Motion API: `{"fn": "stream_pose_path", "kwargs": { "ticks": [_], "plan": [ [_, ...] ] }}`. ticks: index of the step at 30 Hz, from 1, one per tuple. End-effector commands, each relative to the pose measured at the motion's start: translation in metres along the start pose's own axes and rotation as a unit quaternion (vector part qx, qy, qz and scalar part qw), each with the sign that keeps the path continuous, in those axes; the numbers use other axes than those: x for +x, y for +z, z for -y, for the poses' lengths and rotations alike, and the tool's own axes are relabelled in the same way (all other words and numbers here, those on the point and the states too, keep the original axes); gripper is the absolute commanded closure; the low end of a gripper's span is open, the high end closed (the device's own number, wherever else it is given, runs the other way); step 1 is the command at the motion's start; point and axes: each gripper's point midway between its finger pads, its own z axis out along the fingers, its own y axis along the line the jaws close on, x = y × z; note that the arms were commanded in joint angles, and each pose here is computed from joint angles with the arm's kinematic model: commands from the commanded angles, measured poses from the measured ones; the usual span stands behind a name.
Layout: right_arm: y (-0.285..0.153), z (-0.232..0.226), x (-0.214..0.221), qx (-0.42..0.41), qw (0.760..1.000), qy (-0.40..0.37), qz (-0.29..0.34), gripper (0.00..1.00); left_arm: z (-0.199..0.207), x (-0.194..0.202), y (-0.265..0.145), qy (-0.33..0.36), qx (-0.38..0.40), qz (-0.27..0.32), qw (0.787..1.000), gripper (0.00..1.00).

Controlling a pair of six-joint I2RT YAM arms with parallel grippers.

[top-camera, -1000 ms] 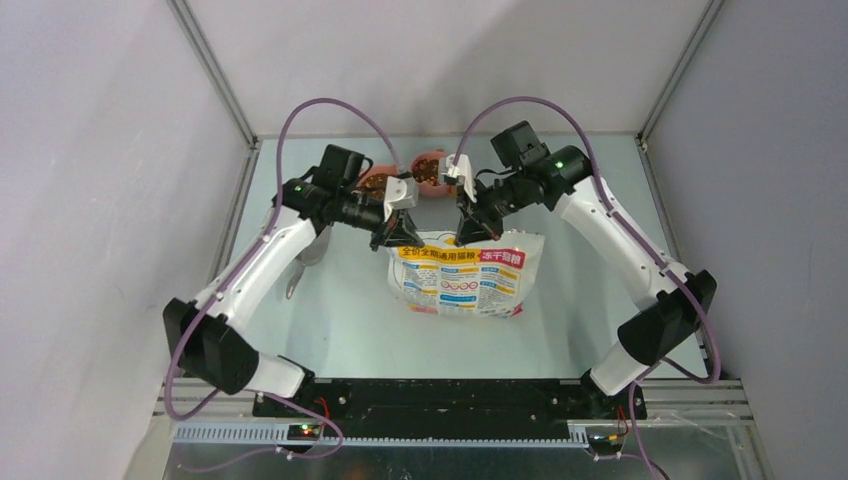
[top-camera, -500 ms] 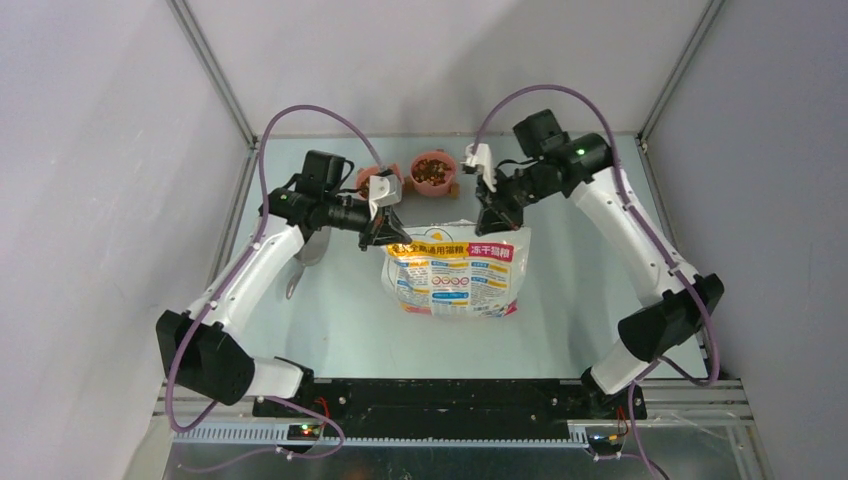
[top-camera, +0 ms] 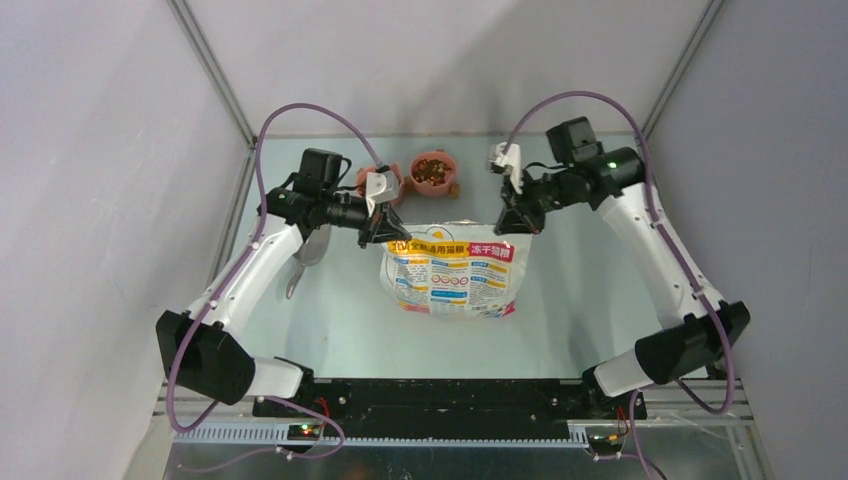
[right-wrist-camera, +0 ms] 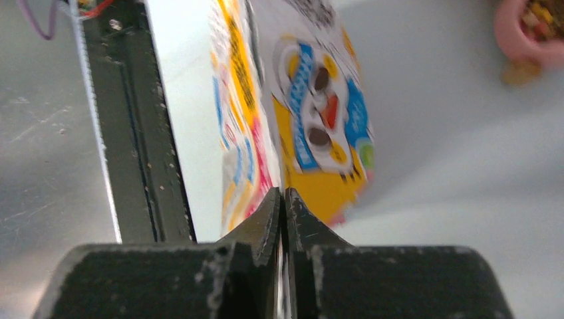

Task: Serve the pet food
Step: Close the pet food bag at the center of the board.

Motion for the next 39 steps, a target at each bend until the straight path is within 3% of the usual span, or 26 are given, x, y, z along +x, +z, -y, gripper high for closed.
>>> {"fn": "stream_pose_path", "kwargs": {
  "ticks": [1, 9, 13, 17, 21, 23, 24, 25, 27, 31, 36, 39],
  "plan": [
    [-0.068, 0.006, 0.041, 0.134, 0.988, 0.051, -0.06, 0.9, -0.026, 0.006, -0.029, -0.001, -0.079, -0.021, 0.997, 1.0],
    [-0.096, 0.019, 0.065, 0.232, 0.968, 0.054, -0.08, 0.95, -0.022, -0.001, -0.028, -0.003, -0.072, -0.007, 0.997, 1.0],
    [-0.109, 0.014, 0.032, 0.253, 0.967, 0.029, -0.02, 0.91, -0.014, -0.015, -0.028, -0.003, -0.057, 0.018, 0.998, 1.0],
    [-0.104, -0.004, -0.03, 0.207, 0.975, 0.026, 0.081, 0.74, -0.01, -0.024, -0.03, 0.007, -0.053, 0.024, 0.998, 1.0],
    [-0.067, -0.012, -0.077, 0.15, 0.979, 0.042, 0.128, 0.48, -0.01, -0.027, -0.03, 0.007, -0.053, 0.028, 0.998, 1.0],
    [-0.042, -0.009, -0.096, 0.114, 0.979, 0.082, 0.149, 0.46, -0.012, -0.028, -0.029, 0.008, -0.056, 0.029, 0.998, 1.0],
    [-0.025, -0.004, -0.098, 0.092, 0.976, 0.134, 0.148, 0.46, -0.012, -0.029, -0.029, 0.008, -0.058, 0.03, 0.998, 1.0],
    [-0.008, -0.003, -0.104, 0.067, 0.972, 0.169, 0.147, 0.38, -0.014, -0.029, -0.029, 0.01, -0.059, 0.031, 0.998, 1.0],
    [0.016, 0.001, -0.109, 0.07, 0.969, 0.195, 0.134, 0.32, -0.015, -0.03, -0.029, 0.011, -0.061, 0.033, 0.998, 1.0],
    [0.052, -0.002, -0.115, 0.095, 0.978, 0.146, 0.117, 0.05, -0.014, -0.029, -0.029, 0.014, -0.064, 0.034, 0.997, 1.0],
    [0.072, 0.009, -0.126, 0.106, 0.98, 0.094, 0.136, 0.01, -0.018, -0.024, -0.032, 0.026, -0.084, 0.021, 0.996, 1.0],
    [0.088, 0.013, -0.123, 0.09, 0.986, 0.075, 0.114, 0.13, -0.03, -0.02, -0.036, 0.035, -0.108, 0.013, 0.993, 1.0]
  ]
}}
